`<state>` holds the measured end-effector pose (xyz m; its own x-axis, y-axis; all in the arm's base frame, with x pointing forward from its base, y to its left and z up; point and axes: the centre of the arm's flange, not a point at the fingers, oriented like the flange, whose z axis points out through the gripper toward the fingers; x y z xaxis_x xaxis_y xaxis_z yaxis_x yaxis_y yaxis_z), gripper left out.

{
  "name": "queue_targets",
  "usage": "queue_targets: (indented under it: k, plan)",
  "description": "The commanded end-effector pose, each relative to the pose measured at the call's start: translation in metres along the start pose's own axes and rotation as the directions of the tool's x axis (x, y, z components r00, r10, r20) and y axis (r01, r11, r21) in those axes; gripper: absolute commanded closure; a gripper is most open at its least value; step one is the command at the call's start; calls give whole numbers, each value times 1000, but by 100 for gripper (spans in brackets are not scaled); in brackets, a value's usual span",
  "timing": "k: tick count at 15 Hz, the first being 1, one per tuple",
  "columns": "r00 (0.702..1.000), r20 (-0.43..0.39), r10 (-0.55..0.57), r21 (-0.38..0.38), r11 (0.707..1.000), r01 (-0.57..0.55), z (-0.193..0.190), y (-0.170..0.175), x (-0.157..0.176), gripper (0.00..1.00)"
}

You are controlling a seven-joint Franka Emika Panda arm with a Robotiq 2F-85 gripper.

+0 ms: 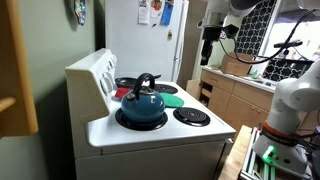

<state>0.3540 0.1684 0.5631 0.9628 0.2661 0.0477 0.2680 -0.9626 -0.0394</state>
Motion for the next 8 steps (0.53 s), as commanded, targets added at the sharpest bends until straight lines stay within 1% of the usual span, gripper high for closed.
queue_targets:
  k: [1,4,5,6,7,8]
  plan:
    - [1000,0,0,0,1000,0,0,0,0,0]
    - [1000,0,0,0,1000,0,0,0,0,0]
    - [999,2,39,-8,999,-39,3,12,10,0]
    - [991,-44,130,-49,990,-132,7,29,23,0]
    - [984,-85,157,-77,984,-164,8,52,34,0]
    - [972,-122,200,-88,974,-211,7,72,44,0]
